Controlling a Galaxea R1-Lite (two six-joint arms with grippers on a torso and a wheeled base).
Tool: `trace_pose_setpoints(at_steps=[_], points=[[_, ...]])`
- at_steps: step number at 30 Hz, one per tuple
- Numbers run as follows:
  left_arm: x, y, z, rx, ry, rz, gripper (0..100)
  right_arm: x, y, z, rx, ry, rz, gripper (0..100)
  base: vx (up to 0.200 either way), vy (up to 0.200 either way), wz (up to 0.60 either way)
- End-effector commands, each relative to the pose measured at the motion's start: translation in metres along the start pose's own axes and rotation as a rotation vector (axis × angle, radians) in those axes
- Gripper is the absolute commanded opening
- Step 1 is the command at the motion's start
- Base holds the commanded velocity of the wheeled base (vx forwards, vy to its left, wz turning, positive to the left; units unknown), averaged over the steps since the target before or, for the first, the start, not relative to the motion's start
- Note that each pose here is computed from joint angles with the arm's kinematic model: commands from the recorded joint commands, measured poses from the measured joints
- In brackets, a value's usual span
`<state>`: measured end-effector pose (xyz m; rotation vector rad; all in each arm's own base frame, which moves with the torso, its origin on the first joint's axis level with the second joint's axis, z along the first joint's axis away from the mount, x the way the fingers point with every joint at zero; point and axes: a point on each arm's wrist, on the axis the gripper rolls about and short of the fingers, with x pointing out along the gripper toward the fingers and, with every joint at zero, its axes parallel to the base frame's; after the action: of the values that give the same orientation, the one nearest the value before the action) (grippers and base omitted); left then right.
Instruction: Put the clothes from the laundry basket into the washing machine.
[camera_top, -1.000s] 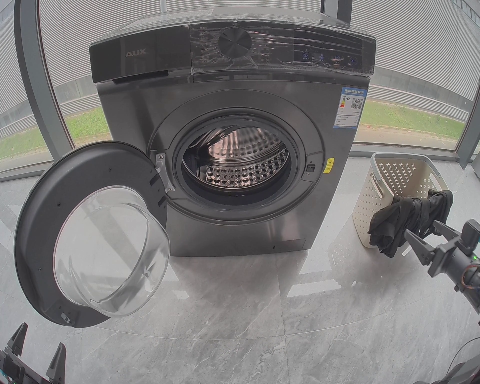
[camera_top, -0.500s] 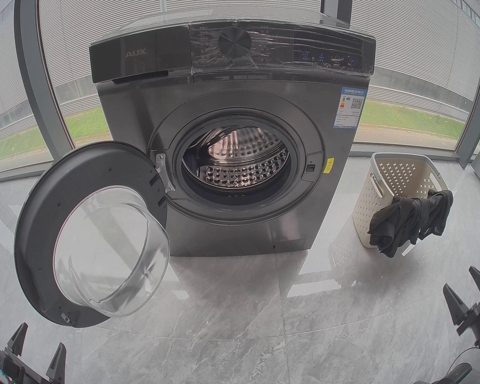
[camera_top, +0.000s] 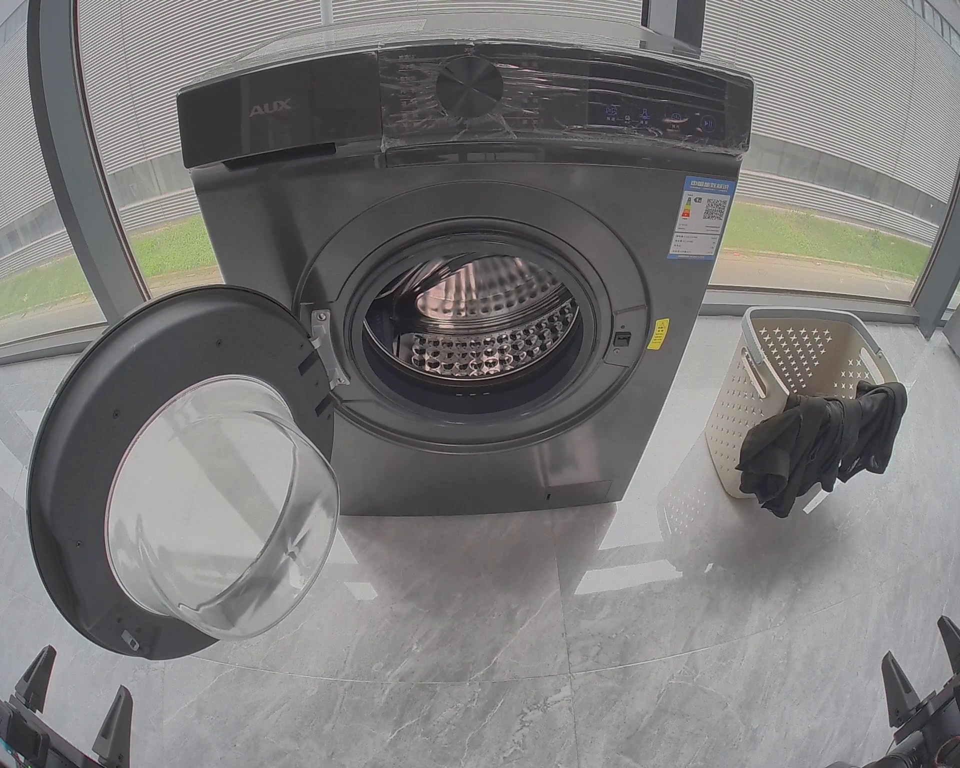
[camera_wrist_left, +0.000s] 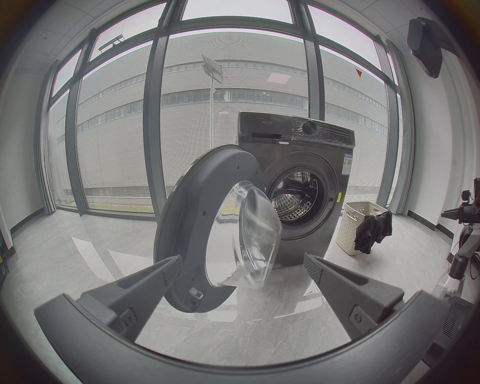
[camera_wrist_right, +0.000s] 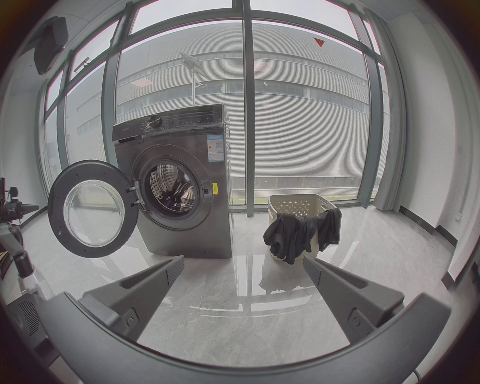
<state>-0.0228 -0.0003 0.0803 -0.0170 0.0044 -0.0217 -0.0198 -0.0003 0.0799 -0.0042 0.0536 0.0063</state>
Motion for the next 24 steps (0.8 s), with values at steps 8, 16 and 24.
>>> trace_pose_setpoints(at_steps=[8, 16, 24], points=[[-0.0001, 0.0001, -0.0046, -0.001, -0.004, 0.000, 100, -0.0027, 0.0004, -0.0048, 0.001, -0.032, 0.012, 100, 0.125, 0.000, 0.00], [-0.0001, 0.0001, -0.0044, -0.003, -0.006, 0.000, 100, -0.0027, 0.0004, -0.0048, 0.001, -0.032, 0.012, 100, 0.000, -0.125, 0.00], [-0.0001, 0.0001, -0.0046, -0.007, -0.004, 0.000, 100, -0.0027, 0.0004, -0.0048, 0.001, -0.032, 0.012, 100, 0.000, -0.200, 0.00]])
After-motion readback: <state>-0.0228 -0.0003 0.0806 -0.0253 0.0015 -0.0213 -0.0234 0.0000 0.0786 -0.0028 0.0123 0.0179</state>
